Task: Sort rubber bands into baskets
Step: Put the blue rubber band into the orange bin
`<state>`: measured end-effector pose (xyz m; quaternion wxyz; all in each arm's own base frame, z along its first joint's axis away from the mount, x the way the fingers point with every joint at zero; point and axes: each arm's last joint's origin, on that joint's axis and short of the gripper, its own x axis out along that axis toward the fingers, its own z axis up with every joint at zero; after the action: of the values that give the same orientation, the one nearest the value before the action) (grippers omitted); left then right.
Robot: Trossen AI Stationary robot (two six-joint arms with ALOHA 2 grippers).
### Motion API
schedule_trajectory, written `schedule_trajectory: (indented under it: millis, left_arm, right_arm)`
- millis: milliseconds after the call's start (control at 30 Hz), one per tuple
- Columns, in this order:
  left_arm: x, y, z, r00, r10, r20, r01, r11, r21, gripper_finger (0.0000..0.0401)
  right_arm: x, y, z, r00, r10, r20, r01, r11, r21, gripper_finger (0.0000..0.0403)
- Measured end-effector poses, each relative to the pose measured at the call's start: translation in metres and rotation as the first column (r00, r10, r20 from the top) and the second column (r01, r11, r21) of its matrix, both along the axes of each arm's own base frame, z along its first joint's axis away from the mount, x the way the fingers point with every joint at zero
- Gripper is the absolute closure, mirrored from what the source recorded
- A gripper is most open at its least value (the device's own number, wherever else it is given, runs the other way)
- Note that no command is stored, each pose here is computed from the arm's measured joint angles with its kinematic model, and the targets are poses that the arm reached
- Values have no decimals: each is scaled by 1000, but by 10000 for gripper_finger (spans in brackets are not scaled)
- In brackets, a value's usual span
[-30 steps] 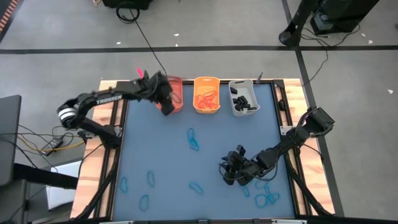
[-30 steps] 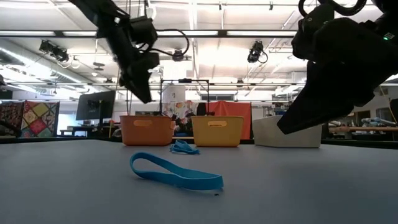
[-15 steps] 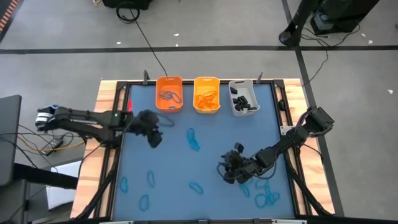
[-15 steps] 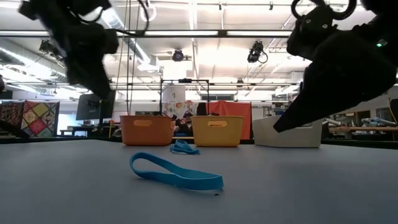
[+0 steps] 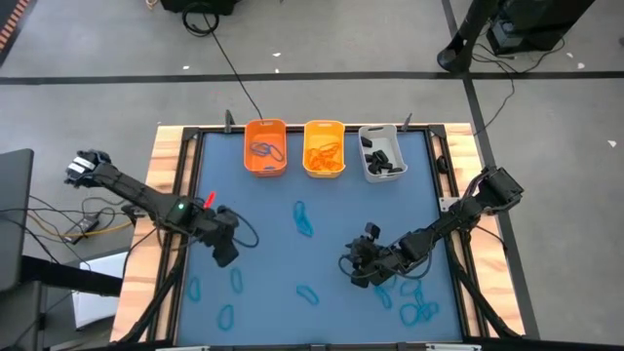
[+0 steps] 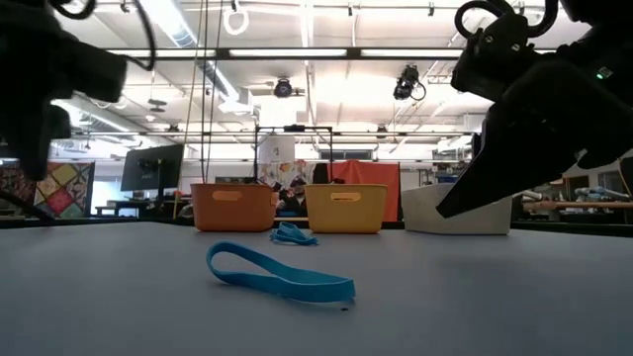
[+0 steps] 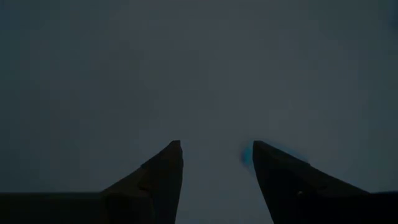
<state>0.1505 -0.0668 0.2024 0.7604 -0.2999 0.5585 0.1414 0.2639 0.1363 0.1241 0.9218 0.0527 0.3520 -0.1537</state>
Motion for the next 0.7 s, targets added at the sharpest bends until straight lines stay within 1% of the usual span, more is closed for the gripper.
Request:
schedule_trajectory:
  millis: [100,200,467,600,700]
  left_arm:
    - [-4,-9,0,1000,-2,-16,1,999,-44,204]
    - [-8,-17,0,1000,2,-29,-4,998,-65,204]
    - [-18,-42,-6,993,36,-113,-51,991,-126,204]
    - [-24,-63,-15,968,14,-251,-70,974,-214,204]
    - [-27,-77,-22,949,23,-316,-104,964,-244,204]
  right_arm:
    - [0,0,0,1000,9,-6,-9,1000,-11,245]
    - [0,0,0,1000,23,-12,-23,999,-27,245]
    - [-2,3,0,1000,27,-11,-27,1000,-13,245]
    - [-2,3,0,1000,26,-6,-26,1000,-7,245]
    - [-2,4,0,999,38,-13,-38,999,2,245]
